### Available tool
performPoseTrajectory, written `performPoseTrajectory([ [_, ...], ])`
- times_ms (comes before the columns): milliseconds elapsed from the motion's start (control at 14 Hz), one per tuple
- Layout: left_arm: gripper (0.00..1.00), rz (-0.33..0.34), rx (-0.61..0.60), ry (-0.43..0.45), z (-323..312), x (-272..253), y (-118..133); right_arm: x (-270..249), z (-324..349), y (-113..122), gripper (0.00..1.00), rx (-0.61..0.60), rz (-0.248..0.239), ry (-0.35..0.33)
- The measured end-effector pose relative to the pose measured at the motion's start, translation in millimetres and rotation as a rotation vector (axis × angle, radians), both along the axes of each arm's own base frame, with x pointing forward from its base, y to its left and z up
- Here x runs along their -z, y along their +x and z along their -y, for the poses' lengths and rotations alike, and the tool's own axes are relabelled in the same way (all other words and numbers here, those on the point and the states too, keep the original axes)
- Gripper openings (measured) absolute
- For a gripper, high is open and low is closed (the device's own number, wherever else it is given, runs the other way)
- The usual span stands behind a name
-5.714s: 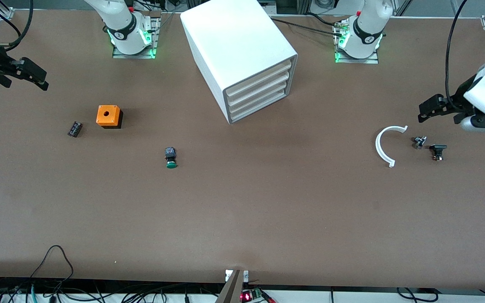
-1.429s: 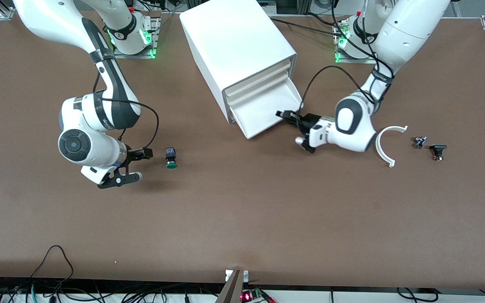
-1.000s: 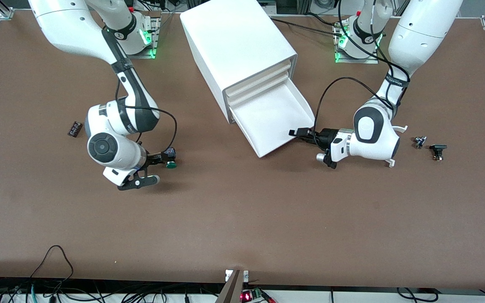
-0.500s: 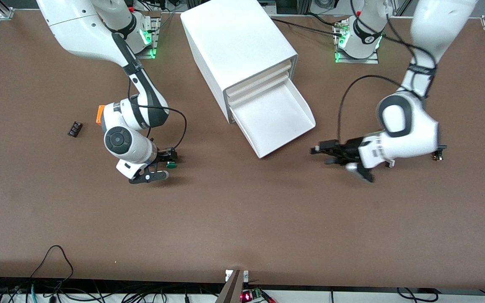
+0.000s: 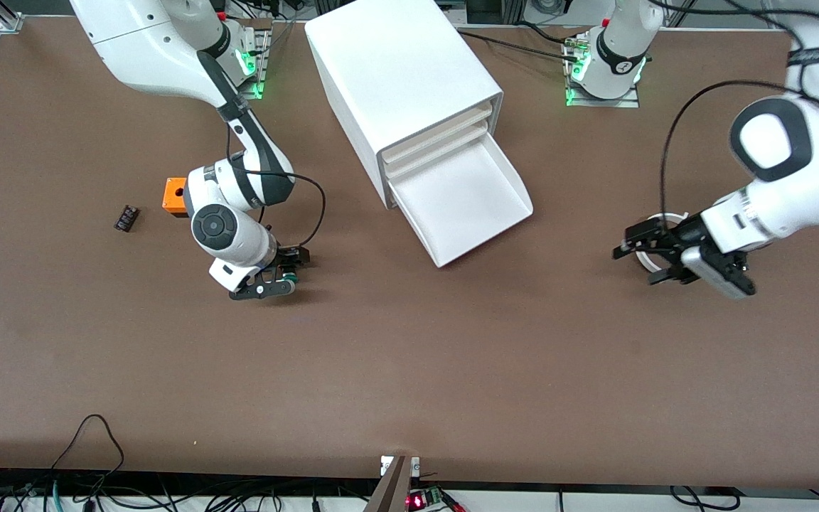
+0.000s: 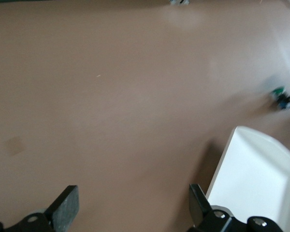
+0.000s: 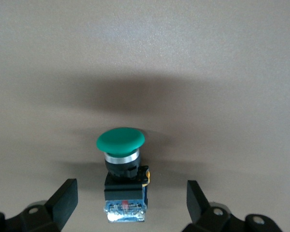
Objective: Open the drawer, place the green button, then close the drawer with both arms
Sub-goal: 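Grasp the green push button with the right gripper while the left gripper withdraws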
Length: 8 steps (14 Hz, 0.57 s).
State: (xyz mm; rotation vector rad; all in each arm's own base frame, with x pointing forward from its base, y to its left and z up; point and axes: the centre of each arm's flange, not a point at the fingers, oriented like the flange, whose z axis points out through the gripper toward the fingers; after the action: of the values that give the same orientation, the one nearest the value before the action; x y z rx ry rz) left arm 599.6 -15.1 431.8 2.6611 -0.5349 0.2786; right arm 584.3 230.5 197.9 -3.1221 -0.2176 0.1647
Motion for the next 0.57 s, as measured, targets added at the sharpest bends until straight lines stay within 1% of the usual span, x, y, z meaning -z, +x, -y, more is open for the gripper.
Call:
performPoseTrajectory([
  [143,1.0,-0.033,0.048,0.112,-33.4,-41.4,-13.3,4.1,-2.8,-10.1,1.0,-0.008,0.009,0.008],
  [214,1.0,-0.054,0.046,0.184,-45.1,-61.1,-17.2,5.2,-4.4,-14.9,1.0,-0.012,0.009,0.01],
  [357,1.0,-0.105,0.01,0.309,-50.3,-96.4,-22.7,5.5,-5.5,-18.3,0.99,-0.014,0.018,0.015],
  [429,1.0,-0.118,-0.015,0.358,-46.9,-110.3,-23.2,6.0,-5.3,-19.0,0.96,-0.014,0.025,0.018],
  [500,1.0,-0.133,-0.045,0.393,-41.8,-120.4,-23.9,7.4,-4.9,-20.2,0.96,-0.014,0.029,0.019],
  [571,1.0,-0.148,-0.08,0.416,-37.5,-127.3,-24.6,9.2,-4.3,-21.6,0.9,-0.013,0.031,0.02],
])
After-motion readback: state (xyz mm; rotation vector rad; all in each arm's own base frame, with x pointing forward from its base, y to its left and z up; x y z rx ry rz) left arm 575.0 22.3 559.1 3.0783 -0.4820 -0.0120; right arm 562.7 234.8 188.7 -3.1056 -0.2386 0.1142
